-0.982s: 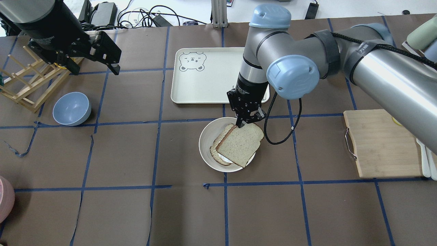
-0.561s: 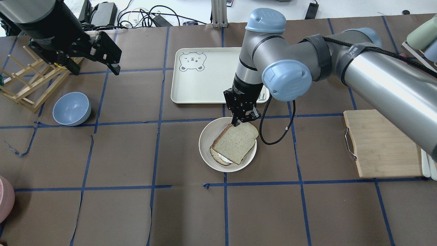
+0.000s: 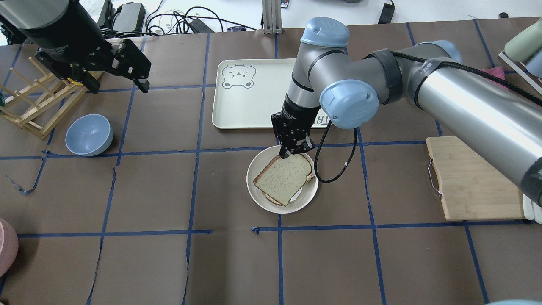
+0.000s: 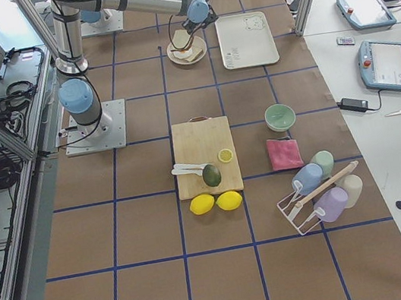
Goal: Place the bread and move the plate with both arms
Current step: 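Carry the bread with the right gripper and lay it on the egg toast, then open the right gripper and raise it away from the plate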
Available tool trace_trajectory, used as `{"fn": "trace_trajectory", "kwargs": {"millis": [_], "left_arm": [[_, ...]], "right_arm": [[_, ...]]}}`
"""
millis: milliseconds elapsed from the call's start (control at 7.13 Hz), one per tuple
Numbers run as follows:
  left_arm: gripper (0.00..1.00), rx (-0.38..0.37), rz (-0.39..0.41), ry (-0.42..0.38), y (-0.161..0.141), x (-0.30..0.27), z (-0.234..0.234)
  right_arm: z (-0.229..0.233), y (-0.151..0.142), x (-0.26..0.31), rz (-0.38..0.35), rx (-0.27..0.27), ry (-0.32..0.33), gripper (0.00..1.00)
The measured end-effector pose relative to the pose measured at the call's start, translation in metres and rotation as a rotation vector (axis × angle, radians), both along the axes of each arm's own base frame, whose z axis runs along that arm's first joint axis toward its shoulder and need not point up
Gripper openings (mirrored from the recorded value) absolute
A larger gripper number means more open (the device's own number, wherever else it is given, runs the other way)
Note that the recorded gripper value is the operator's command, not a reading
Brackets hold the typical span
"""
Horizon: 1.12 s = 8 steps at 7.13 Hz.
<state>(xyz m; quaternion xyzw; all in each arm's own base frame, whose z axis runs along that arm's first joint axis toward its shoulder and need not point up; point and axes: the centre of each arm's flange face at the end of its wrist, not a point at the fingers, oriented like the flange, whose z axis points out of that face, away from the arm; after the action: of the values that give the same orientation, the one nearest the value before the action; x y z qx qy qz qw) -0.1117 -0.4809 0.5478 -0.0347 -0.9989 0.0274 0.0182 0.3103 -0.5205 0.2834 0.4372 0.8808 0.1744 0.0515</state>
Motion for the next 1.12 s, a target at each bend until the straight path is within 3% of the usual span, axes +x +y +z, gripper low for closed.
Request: {"fn": "trace_trajectory", "kwargs": {"millis": [140, 421, 982, 1122], "left_arm": [[1.00, 0.000, 0.000, 0.000, 0.000, 0.000, 0.000], [1.00, 0.000, 0.000, 0.000, 0.000, 0.000, 0.000], [1.00, -0.001, 0.000, 0.000, 0.000, 0.000, 0.001], [1.00, -0.001, 0.000, 0.000, 0.000, 0.000, 0.001]], "right_arm": [[-0.001, -0.001, 0.000, 0.002, -0.006, 0.001, 0.18], [-0.003, -0.003, 0.000, 0.006, -0.015, 0.007, 0.80], [0.001, -0.009, -0.006, 0.012, -0.076, 0.059, 0.80], [0.006, -0.012, -0.011, 0.022, -0.097, 0.088, 0.93]]}}
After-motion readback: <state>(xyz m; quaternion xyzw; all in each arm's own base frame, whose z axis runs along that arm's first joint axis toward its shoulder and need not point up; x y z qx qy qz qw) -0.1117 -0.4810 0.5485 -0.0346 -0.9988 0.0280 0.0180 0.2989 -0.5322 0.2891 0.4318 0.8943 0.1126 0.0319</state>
